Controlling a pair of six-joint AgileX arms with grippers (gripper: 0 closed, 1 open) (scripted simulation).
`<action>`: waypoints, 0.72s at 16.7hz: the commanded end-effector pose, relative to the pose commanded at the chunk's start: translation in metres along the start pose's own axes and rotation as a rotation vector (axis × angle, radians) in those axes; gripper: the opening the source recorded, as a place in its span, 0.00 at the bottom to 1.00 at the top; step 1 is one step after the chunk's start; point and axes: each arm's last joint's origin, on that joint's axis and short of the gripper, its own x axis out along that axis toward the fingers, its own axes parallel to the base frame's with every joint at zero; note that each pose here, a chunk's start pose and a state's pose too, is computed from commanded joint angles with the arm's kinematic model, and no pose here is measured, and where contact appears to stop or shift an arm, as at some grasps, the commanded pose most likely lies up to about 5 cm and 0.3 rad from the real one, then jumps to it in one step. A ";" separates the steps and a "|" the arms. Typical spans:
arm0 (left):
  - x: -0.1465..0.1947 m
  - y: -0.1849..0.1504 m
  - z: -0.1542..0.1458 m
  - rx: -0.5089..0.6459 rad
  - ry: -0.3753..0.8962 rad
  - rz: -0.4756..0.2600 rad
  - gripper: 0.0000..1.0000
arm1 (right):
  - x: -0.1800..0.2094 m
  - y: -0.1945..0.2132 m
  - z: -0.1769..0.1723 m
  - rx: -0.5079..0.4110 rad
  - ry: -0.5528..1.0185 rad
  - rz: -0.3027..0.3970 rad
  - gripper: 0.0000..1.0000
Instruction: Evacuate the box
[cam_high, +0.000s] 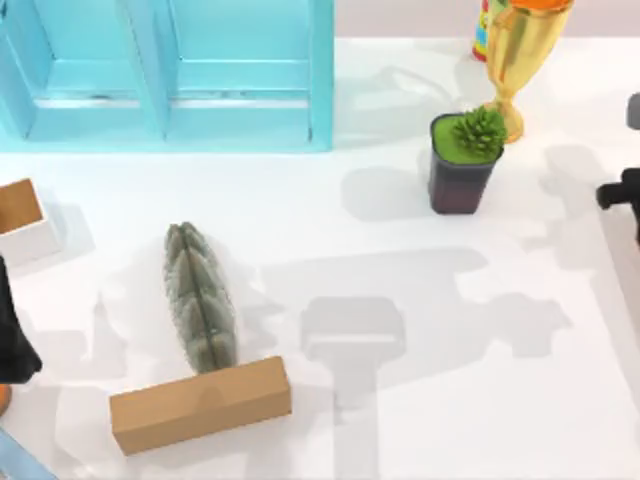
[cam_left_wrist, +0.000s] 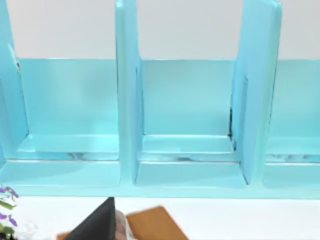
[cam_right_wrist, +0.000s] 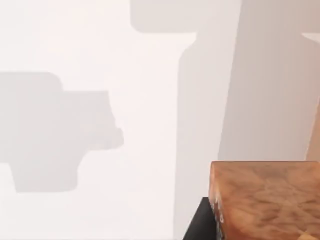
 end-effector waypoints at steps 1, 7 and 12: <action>0.000 0.000 0.000 0.000 0.000 0.000 1.00 | 0.004 0.019 -0.003 0.000 -0.001 0.008 0.00; 0.000 0.000 0.000 0.000 0.000 0.000 1.00 | 0.034 0.066 -0.036 0.091 0.092 0.007 0.00; 0.000 0.000 0.000 0.000 0.000 0.000 1.00 | 0.039 0.066 -0.041 0.110 0.118 -0.001 0.00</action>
